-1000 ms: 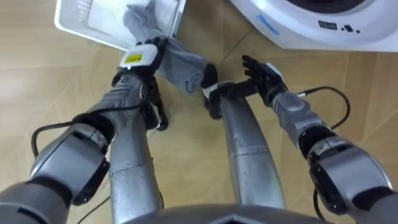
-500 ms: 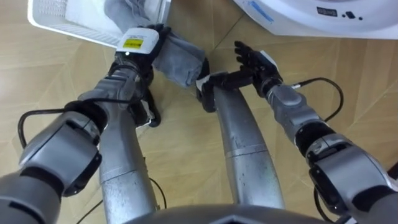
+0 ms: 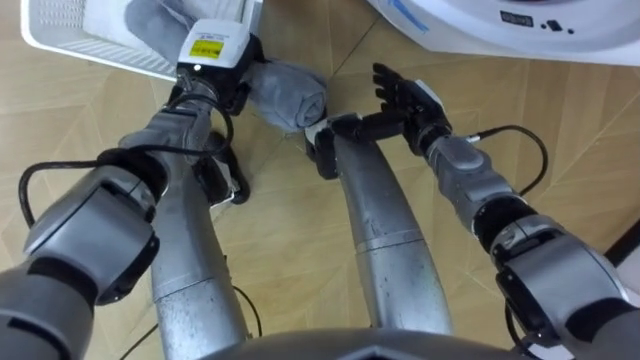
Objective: Put towel into washing machine
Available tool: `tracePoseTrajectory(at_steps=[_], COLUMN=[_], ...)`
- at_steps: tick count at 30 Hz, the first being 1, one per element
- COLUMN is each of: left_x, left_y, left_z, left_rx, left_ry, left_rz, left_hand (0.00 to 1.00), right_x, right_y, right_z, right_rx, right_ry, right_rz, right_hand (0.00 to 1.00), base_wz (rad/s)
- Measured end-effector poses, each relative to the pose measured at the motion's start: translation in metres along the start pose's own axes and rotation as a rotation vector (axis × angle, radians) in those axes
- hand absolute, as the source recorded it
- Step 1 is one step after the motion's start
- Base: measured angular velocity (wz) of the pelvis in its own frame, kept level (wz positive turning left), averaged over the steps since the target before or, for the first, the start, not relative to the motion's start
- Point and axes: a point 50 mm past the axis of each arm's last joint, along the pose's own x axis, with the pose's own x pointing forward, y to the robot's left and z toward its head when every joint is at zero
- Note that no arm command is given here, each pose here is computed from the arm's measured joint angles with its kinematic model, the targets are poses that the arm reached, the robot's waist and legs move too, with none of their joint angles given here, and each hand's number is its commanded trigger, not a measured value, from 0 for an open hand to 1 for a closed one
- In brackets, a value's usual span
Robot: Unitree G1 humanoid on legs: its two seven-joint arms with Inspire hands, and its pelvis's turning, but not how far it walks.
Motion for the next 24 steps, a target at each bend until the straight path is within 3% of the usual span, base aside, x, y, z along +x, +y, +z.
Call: tracePoseTrajectory(at_steps=[8,12,16,24], left_x=[-0.001,-0.005,-0.017,-0.031], left_y=[-0.003,-0.012,-0.032,-0.050], left_z=[0.001,0.005,0.007,0.006], left_rx=[-0.005,-0.035,-0.090,-0.183], left_ry=[0.005,0.008,0.030,0.070], left_rz=[-0.012,-0.047,-0.102,-0.123], left_hand=[1.00,1.00,1.00,1.00], right_x=[-0.001,-0.004,-0.011,-0.030], right_y=[0.000,0.001,0.001,-0.006], right_z=[-0.004,-0.014,-0.033,-0.074], right_rx=[0.004,0.004,-0.002,0.015], right_ry=[0.020,0.057,0.119,0.258], right_rz=[0.001,0.003,-0.004,-0.036], right_hand=[0.00,0.00,0.00,0.00], base_wz=[0.01,0.12,-0.03,-0.04])
